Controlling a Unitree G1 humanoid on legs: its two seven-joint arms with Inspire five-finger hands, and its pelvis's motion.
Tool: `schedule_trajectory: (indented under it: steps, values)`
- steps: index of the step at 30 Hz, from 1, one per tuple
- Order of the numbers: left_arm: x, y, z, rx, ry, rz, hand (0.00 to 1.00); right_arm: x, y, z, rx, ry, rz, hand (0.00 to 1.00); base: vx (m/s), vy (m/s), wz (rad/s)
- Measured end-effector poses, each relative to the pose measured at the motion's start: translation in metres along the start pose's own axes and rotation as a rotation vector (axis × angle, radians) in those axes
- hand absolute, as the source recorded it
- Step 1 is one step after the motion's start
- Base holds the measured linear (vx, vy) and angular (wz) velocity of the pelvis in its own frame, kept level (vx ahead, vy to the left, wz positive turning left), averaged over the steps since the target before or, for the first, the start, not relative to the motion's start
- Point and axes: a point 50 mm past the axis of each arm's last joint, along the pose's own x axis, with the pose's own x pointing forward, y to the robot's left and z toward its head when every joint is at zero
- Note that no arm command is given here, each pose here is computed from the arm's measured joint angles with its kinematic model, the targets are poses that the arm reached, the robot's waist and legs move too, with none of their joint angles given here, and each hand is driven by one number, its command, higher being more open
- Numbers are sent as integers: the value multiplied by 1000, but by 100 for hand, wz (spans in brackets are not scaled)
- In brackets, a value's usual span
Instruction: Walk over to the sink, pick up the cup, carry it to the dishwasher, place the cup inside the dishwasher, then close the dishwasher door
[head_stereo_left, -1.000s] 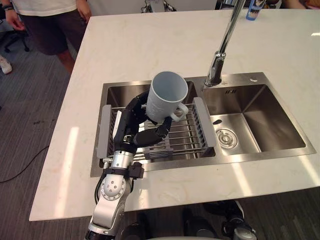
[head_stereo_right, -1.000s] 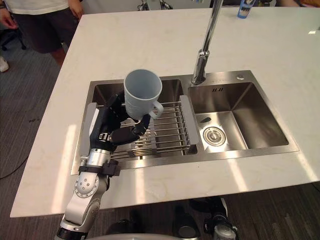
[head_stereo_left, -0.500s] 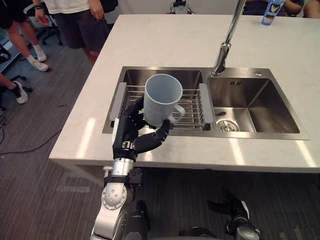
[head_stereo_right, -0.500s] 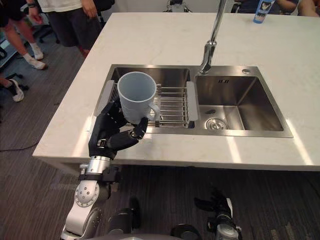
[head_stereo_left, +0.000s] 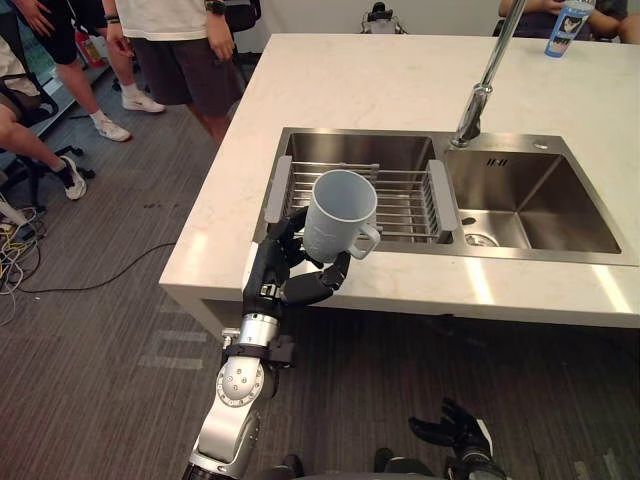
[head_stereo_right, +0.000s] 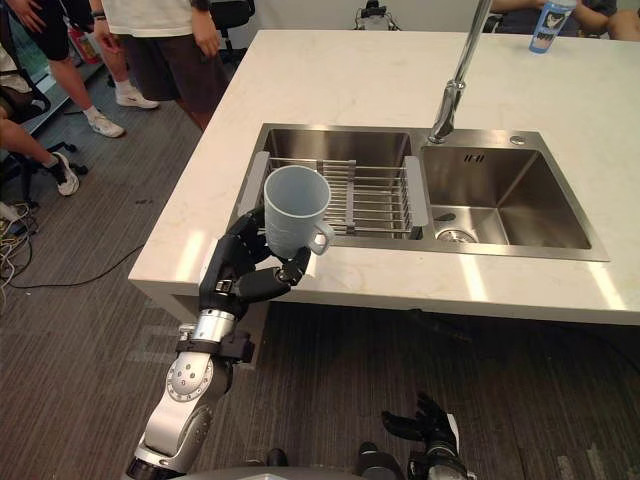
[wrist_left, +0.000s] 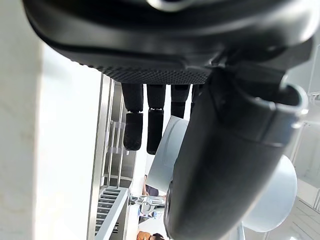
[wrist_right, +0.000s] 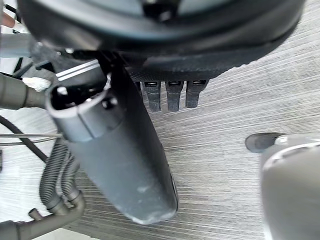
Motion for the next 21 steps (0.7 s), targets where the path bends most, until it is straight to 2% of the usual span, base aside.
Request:
schedule_trajectory:
  steps: [6,10,16,19,21]
  values:
    - [-2,6,0,4,4,32,30,0,-1,-1,-11,5,-2,90,-49,-15,14]
    - [-5,11,-2,-3,11,73,30,0,1,-2,-30,7,4,90,-66,-21,81]
    - [-10,24,3,-35,-11,188,30,7,-6,12,-61,-26,-42,90,-125,69,178]
    - [-11,22,3,-56,-8,188,30,8,-29,16,-107,-33,-90,90,11,201,226]
    - [-12,21,2,-75,0,179,30,9,-30,19,-111,-38,-95,90,60,210,189]
